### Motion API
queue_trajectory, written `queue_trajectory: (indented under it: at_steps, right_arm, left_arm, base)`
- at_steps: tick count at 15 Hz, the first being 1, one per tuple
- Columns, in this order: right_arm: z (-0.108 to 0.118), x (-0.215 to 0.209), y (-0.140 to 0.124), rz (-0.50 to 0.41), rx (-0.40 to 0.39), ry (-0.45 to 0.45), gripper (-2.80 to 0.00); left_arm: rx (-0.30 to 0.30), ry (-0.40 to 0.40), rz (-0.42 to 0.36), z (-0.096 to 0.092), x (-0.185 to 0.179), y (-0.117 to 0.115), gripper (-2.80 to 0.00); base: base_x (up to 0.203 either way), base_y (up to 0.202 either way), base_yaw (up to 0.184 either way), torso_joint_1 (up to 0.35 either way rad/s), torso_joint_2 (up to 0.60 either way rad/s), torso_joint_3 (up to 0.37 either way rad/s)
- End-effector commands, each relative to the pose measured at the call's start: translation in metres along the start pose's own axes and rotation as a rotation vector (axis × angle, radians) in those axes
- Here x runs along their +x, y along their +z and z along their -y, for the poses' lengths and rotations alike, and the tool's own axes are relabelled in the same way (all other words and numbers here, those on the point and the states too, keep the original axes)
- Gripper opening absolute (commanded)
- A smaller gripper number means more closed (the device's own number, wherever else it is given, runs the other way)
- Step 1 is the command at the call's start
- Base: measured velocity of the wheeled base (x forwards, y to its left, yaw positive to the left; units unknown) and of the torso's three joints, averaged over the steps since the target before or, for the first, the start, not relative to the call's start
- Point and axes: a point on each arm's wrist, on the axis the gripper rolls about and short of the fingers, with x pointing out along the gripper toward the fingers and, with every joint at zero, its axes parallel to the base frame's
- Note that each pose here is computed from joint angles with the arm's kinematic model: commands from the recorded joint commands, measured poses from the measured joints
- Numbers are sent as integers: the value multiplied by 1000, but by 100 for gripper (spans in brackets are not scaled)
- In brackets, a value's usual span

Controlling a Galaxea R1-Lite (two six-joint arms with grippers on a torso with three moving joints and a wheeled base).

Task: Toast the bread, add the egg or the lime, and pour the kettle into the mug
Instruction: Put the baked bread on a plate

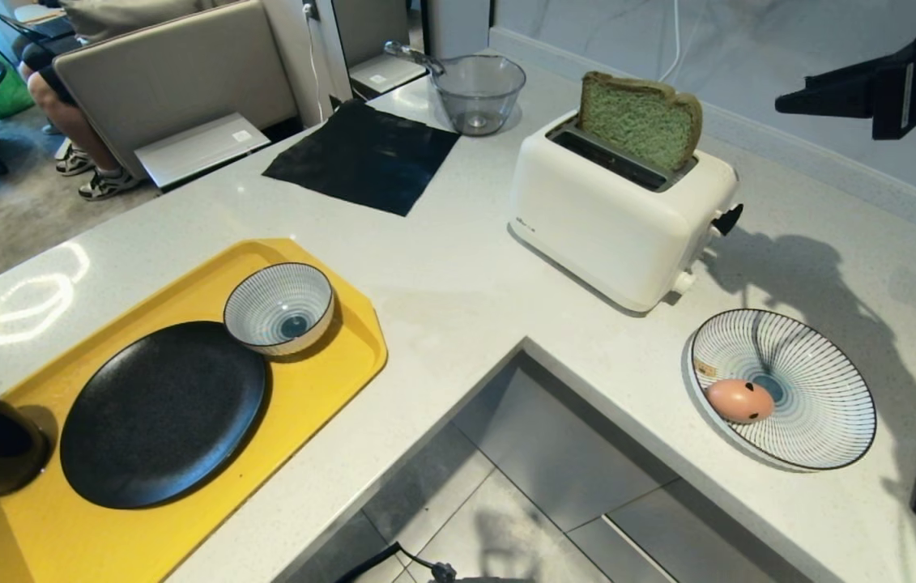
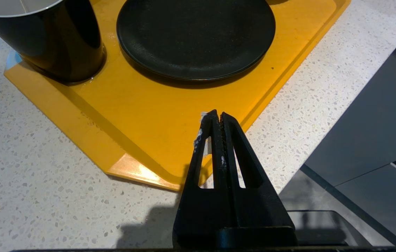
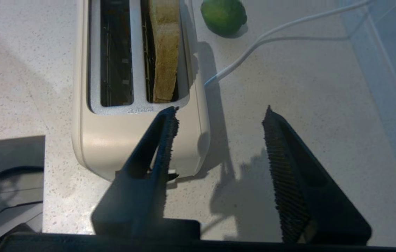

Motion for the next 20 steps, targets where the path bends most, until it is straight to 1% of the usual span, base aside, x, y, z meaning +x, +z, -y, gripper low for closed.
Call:
queue_trajectory:
  at_steps: [1,3,6,8,10,11,13,14,20]
  right_arm:
    - [0,1,1,16,-12,-5,0]
    - [-2,4,-2,7,-10,5,0]
    - [-9,20,-14,-50,8,19,0]
    - [-14,31,-18,-64,14,43,0]
    - [-18,47,-18,-38,12,66,0]
    - [-18,56,-17,1,16,63,0]
    - [-21,71,-11,84,49,63,0]
    - [-22,75,-10,94,57,68,0]
    - [-23,86,-14,84,58,79,0]
  left_arm:
    - [0,1,-13,0,1,-4,-280]
    - [0,1,-13,0,1,-4,-280]
    - [0,1,-13,0,1,-4,-280]
    - [0,1,-13,0,1,-4,-280]
    - [0,1,-13,0,1,-4,-280]
    - [0,1,-13,0,1,-4,-280]
    - [0,1,-13,0,1,-4,-280]
    - [0,1,-13,0,1,-4,-280]
    - [0,1,-13,0,1,-4,-280]
  base:
    - [0,0,0,0,0,0]
    - [0,0,0,0,0,0]
    - [0,0,0,0,0,0]
    - [0,0,0,0,0,0]
    - [0,0,0,0,0,0]
    - [0,0,0,0,0,0]
    - [0,0,0,0,0,0]
    - [0,0,0,0,0,0]
    - [0,0,0,0,0,0]
